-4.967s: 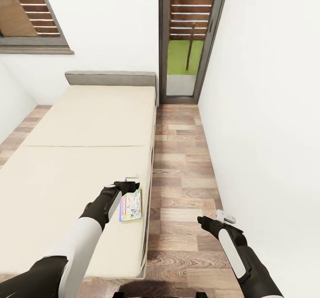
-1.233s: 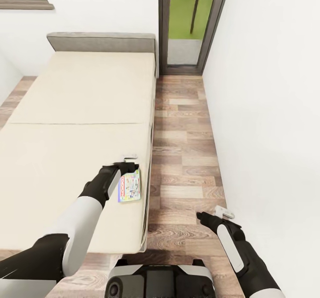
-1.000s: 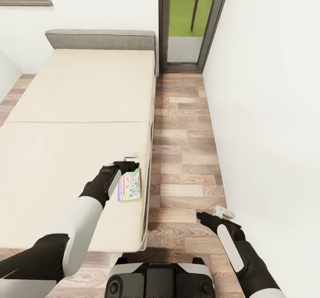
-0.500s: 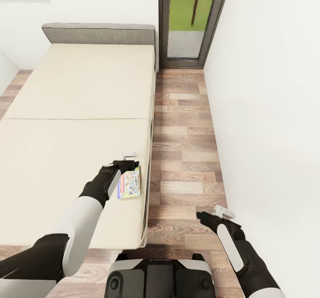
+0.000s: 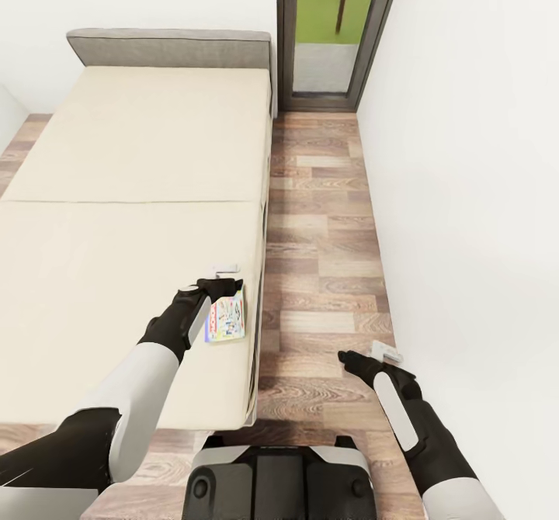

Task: Put all the toys in the child's room - the three board games (two on the bed and one on the table), the two jigsaw puzzles on the table, and the tennis ball on the table - inside the toy box on the table in the child's room.

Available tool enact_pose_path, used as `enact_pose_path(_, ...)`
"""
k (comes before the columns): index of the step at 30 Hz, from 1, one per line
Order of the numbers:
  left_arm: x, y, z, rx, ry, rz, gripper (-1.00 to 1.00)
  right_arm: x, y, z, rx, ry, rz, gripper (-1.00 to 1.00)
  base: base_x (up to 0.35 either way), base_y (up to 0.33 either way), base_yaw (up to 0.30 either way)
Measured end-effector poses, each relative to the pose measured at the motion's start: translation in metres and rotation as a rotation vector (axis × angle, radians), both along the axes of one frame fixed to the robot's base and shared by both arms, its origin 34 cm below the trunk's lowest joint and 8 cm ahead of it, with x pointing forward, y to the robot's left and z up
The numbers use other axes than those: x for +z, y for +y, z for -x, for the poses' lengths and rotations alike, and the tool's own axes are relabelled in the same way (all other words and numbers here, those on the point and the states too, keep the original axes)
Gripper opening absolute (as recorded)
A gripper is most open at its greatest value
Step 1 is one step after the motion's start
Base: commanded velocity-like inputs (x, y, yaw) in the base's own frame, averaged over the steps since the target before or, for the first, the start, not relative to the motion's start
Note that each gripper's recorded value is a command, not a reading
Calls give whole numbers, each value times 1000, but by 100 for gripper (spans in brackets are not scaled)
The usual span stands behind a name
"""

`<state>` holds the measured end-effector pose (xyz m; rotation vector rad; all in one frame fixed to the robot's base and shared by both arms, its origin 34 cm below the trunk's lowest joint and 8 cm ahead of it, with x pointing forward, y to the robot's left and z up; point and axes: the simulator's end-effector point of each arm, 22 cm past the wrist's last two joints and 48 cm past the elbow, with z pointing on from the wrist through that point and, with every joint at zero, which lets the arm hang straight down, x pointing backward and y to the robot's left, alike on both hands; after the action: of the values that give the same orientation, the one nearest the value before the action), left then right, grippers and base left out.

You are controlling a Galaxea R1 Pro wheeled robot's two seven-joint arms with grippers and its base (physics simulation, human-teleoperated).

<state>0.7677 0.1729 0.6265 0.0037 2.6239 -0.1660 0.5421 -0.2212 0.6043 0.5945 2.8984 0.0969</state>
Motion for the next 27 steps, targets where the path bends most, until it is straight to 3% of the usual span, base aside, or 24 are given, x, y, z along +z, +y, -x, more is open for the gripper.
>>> enact_pose_path(6,-6,-1,4,-2,8,1,100,-2,-1,-9,2,-11,3,100,0,0,0)
enact_pose_path(27,-29,0,17,0,43,1,100,-16,0,3,2,20,1,100,0,0,0)
